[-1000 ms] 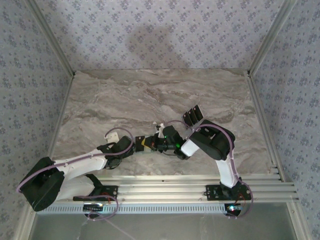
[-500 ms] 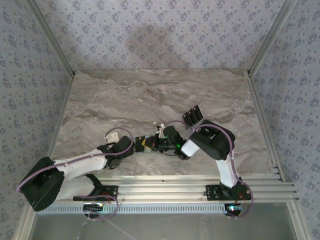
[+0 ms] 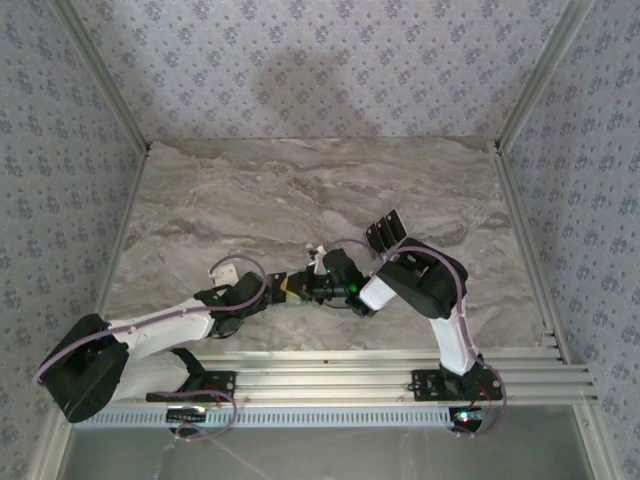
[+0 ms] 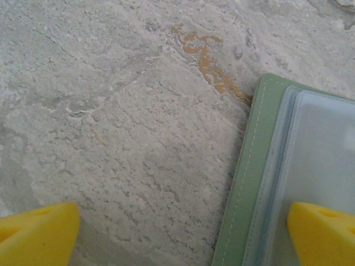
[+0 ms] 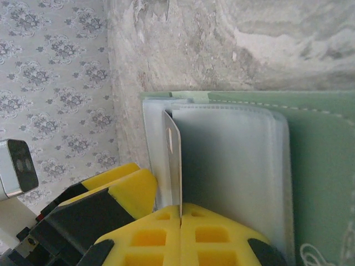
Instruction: Put the credit cards into the card holder
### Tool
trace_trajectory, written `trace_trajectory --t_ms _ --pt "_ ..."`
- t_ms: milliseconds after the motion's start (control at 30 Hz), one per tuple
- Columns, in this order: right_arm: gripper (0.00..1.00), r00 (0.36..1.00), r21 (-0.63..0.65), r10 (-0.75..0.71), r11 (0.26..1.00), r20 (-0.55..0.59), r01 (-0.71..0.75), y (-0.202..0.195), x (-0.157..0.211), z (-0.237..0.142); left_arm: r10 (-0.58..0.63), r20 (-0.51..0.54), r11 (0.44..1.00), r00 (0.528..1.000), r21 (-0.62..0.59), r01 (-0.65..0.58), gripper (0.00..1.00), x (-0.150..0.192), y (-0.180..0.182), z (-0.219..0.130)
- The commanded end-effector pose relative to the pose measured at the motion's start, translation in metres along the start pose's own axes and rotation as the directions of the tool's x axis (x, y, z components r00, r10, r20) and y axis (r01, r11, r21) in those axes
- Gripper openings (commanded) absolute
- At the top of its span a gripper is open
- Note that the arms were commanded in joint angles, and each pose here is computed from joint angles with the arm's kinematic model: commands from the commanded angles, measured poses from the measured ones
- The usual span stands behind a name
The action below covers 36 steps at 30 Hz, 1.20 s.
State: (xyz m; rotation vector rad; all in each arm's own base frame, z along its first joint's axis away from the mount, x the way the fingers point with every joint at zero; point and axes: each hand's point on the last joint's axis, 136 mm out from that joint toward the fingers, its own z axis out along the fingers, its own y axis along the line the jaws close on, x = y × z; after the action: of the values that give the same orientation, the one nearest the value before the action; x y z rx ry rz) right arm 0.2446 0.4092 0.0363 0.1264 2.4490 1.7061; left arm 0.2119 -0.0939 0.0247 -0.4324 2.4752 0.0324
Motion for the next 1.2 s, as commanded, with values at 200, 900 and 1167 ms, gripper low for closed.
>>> trace_trajectory --t_ms 200,900,1167 --pt "0.00 0.996 0.120 0.065 0.991 -0.064 -0.057 -0.032 0.011 0.013 0.045 -0.034 0.997 0.998 -0.053 -0.047 0.96 0.012 0.016 0.001" --pt "0.56 0.975 0.311 -0.145 0.931 -0.168 0.192 0.016 -0.008 -0.024 -0.018 0.041 1.000 0.999 -0.002 0.018 0.98 -0.047 0.005 -0.022" --pt "0.28 0.933 0.485 -0.244 0.803 -0.263 0.347 0.012 -0.016 -0.031 -0.055 0.010 0.996 0.998 -0.073 0.055 0.99 -0.040 0.024 -0.016"
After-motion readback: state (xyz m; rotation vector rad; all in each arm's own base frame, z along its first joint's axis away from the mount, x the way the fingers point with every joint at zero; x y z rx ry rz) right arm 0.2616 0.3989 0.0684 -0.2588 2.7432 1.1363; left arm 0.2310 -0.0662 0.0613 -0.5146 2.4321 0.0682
